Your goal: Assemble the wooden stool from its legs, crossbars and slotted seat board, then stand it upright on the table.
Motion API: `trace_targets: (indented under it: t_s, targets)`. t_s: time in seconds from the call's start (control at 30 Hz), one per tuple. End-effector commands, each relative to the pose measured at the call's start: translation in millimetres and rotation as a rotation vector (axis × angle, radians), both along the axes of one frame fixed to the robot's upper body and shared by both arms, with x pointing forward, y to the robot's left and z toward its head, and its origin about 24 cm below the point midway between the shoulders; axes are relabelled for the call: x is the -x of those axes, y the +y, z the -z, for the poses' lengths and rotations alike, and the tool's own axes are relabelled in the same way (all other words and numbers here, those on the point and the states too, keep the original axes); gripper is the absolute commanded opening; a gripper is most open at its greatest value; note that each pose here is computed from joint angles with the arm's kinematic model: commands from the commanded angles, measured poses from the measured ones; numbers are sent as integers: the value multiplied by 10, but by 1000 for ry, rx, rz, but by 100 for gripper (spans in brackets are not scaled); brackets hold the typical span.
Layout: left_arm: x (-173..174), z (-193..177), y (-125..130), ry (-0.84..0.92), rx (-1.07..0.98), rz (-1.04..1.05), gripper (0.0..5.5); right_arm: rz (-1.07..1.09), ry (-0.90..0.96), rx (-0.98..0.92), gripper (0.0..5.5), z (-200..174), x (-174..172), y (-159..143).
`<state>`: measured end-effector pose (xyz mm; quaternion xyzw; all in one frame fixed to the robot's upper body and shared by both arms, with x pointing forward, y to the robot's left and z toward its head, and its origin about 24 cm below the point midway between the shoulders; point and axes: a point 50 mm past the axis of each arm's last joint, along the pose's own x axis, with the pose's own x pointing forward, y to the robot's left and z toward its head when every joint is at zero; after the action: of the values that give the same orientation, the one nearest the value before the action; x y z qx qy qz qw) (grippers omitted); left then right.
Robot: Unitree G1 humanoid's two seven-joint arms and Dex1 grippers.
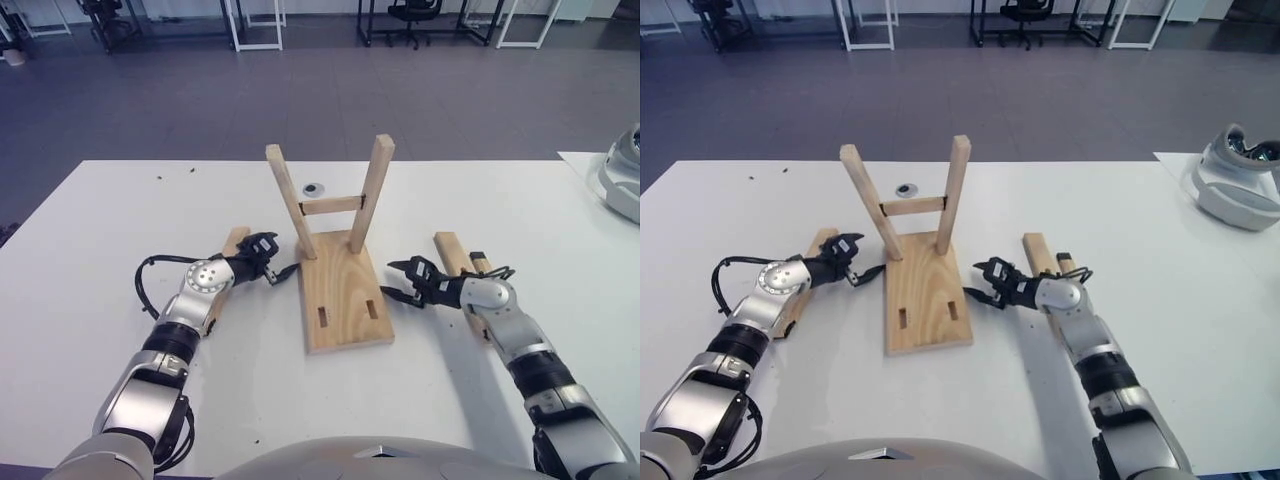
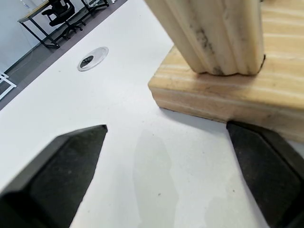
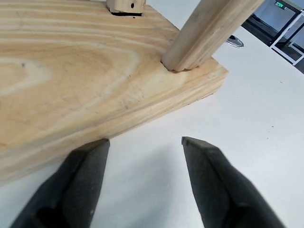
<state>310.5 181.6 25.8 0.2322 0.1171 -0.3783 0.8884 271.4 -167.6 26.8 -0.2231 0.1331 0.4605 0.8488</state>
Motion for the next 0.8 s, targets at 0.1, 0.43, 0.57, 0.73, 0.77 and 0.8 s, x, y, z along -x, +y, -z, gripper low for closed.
trace_targets:
  t_s: [0.1, 0.43, 0.57, 0.73, 0.77, 0.8]
  targets:
    - [-25, -100, -30, -77, 68, -69, 465, 337, -159, -65, 288, -430, -157, -312]
    - [338, -646, 196, -288, 297, -325, 465, 890, 39, -297, 288, -249, 282, -1128]
    - [440, -612, 172, -254, 323, -365, 465, 923, 125, -275, 288, -118, 356, -1093]
    - [446, -660, 245, -256, 317, -411, 465, 969, 183, -247, 288, -18, 412, -1114]
    - [447, -661, 247, -254, 318, -412, 465, 966, 176, -263, 288, -37, 405, -1108]
    - [448, -662, 248, -252, 318, -413, 465, 965, 171, -274, 288, -48, 401, -1104]
